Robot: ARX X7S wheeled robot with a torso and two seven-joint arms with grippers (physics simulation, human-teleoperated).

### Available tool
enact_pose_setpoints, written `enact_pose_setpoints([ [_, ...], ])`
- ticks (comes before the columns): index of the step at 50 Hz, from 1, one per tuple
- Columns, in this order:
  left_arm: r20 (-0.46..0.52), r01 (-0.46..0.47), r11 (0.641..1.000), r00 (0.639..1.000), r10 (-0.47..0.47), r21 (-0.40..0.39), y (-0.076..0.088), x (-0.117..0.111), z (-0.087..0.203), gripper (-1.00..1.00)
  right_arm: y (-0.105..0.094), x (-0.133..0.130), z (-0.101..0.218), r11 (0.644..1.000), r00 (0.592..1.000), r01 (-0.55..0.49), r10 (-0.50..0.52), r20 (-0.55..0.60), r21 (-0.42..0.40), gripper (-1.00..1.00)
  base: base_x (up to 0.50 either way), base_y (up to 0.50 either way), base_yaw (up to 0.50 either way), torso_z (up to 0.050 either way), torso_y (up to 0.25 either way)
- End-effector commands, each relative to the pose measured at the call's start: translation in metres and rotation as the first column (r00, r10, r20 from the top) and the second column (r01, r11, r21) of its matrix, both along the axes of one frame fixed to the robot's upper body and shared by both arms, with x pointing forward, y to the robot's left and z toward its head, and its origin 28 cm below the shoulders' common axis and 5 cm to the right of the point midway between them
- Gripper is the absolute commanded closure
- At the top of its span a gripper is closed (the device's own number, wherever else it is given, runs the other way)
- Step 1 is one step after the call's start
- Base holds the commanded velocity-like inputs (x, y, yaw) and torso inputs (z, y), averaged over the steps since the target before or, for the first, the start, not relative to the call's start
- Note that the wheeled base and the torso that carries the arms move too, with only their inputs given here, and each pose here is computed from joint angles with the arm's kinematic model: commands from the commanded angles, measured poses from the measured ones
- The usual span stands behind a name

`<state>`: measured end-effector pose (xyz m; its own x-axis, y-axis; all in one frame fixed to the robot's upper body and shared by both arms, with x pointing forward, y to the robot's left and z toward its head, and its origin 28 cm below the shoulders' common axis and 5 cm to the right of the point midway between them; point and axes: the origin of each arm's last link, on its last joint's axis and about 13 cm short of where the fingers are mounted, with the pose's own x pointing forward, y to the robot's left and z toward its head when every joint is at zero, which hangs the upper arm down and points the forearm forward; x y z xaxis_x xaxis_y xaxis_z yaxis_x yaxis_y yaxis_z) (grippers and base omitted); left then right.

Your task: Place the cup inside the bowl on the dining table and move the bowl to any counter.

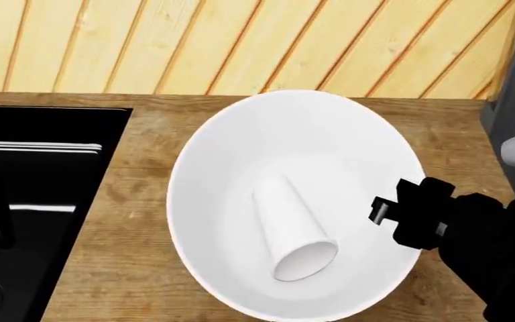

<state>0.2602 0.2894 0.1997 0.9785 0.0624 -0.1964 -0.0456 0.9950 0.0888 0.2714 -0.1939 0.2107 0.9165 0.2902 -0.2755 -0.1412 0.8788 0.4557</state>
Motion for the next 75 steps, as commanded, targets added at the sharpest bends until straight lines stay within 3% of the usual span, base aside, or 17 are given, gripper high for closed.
enact_pose_setpoints([
  [1,-0.004,-0.001,1.0,1.0,0.001,0.002,-0.001,0.001,-0.001,-1.0,0.002,-0.003,-0.004,0.999,0.999,-0.026,0.027,-0.021,0.021,1.0,0.0,0.0,0.0,0.0,0.0],
  [42,-0.007,-0.003,1.0,1.0,0.003,0.0,-0.003,0.002,-0.004,-1.0,0.007,-0.008,-0.026,0.996,0.981,-0.089,0.087,-0.175,-0.002,1.0,0.0,0.0,0.0,0.0,0.0],
  [58,-0.008,-0.004,1.0,1.0,0.004,0.0,0.001,-0.001,-0.004,-1.0,0.004,-0.007,-0.02,0.999,0.991,-0.048,0.048,-0.128,0.002,1.0,0.0,0.0,0.0,0.0,0.0],
  [59,-0.008,-0.003,1.0,1.0,0.003,0.0,0.0,0.0,-0.004,-1.0,0.004,-0.007,-0.02,0.999,0.991,-0.049,0.049,-0.128,0.002,-1.0,0.0,0.0,0.0,0.0,0.0],
  [75,-0.01,-0.003,1.0,1.0,0.003,0.001,-0.001,0.001,-0.004,-1.0,0.003,-0.009,-0.014,0.999,0.993,-0.046,0.045,-0.112,-0.004,-1.0,0.0,0.0,0.0,0.0,0.0],
])
